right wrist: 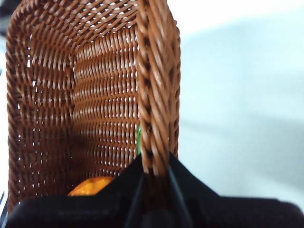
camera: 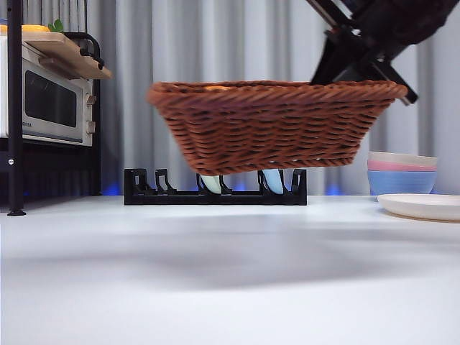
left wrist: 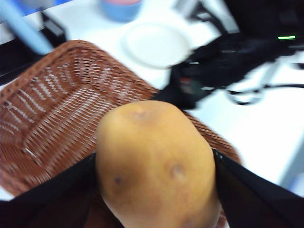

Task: Pick up the basket,pick up the corn from the table,pick up the potato from the table,pick up the cucumber from the table,put all items into the basket

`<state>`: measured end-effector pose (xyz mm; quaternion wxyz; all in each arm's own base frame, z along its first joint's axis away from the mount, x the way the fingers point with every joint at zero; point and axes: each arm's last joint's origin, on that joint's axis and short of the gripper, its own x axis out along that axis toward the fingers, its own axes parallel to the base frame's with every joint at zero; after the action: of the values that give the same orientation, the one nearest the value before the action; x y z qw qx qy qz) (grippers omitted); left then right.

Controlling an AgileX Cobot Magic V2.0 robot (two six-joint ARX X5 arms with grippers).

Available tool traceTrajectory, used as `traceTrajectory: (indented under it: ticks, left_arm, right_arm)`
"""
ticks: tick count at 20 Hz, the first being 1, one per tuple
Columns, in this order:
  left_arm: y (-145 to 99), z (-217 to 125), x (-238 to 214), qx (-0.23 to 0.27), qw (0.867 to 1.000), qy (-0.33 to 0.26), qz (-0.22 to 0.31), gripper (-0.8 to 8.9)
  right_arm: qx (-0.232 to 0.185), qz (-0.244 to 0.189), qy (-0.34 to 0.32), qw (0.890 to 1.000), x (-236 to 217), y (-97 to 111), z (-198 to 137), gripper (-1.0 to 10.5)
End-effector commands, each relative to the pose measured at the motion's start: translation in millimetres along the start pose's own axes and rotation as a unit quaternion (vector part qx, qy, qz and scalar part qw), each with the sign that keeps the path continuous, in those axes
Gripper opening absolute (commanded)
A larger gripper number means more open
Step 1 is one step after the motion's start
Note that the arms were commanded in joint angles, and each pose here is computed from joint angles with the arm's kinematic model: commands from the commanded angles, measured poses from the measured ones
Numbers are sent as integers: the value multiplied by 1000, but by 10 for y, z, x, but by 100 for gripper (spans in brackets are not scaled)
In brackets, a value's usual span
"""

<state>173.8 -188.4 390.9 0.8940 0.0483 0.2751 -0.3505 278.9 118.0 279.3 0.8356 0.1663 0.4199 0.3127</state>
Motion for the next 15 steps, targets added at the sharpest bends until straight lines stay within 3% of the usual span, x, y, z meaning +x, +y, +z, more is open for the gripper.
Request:
traceTrajectory:
  ticks: [1, 5, 9, 12, 15]
  left_arm:
    - [98, -49, 294, -6, 999, 32, 40, -8]
    - [312, -195, 840, -18, 991, 107, 84, -8]
    - [349, -294, 1037, -19, 985, 145, 90, 42]
    - [348, -297, 1036, -19, 985, 146, 89, 561]
    - [347, -291, 1024, -19, 985, 145, 89, 579]
  right_arm:
    - [-13, 16, 5, 1000, 45, 92, -22, -16]
    - [-17, 23, 16, 999, 75, 154, -56, -16]
    - [-14, 19, 20, 1000, 74, 147, -67, -16]
    - [-13, 16, 19, 1000, 74, 144, -66, -16]
    - [-12, -14, 8, 1000, 74, 126, -59, -16]
